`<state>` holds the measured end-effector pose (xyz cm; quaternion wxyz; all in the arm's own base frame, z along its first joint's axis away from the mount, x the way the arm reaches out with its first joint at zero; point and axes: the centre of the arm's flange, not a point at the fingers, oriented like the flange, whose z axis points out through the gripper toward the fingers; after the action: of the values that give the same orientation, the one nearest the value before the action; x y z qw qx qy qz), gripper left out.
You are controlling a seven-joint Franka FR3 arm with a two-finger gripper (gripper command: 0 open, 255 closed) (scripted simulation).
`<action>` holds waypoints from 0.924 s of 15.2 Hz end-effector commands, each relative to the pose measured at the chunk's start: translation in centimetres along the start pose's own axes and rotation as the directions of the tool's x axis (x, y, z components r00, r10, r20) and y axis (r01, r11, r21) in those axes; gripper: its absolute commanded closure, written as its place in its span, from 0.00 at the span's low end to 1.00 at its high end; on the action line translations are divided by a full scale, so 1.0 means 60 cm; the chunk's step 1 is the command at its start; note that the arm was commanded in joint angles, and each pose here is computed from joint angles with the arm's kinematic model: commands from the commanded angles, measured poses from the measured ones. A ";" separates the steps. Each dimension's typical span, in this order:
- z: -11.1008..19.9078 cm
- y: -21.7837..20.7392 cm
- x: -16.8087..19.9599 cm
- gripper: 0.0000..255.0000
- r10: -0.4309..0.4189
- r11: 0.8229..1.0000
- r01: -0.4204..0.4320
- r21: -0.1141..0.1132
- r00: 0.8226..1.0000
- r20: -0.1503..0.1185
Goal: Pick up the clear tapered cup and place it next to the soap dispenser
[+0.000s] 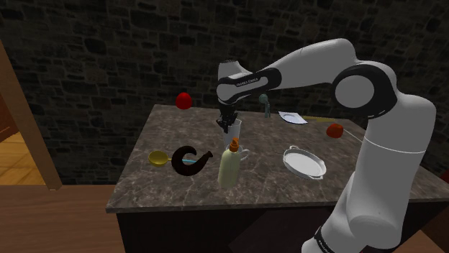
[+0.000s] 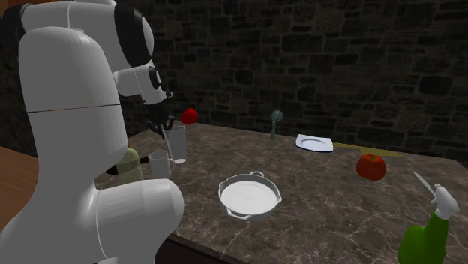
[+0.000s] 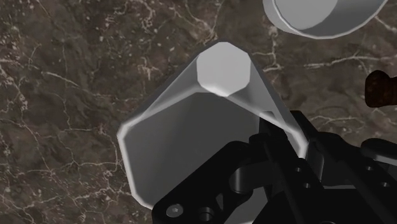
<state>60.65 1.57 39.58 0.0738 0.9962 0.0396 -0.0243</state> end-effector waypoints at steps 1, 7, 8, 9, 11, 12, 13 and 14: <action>0.000 0.000 0.000 1.00 0.000 1.000 0.000 0.000 1.000 -0.001; 0.001 0.000 0.000 0.00 0.000 1.000 0.000 0.000 1.000 -0.001; 0.001 0.000 0.000 0.00 0.000 1.000 0.000 0.000 1.000 -0.001; 0.001 0.000 0.000 0.00 0.000 1.000 0.000 0.000 1.000 -0.001; 0.001 0.000 0.000 0.00 0.000 1.000 0.000 0.000 1.000 -0.001; -0.022 0.000 0.000 0.00 0.000 1.000 0.000 0.000 1.000 -0.001; -0.044 0.000 0.000 0.00 0.000 1.000 0.000 0.000 1.000 -0.001; -0.066 0.000 0.000 0.00 0.000 1.000 0.000 0.000 1.000 -0.001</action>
<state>60.57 2.07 42.51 0.0738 0.9962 0.0397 -0.0231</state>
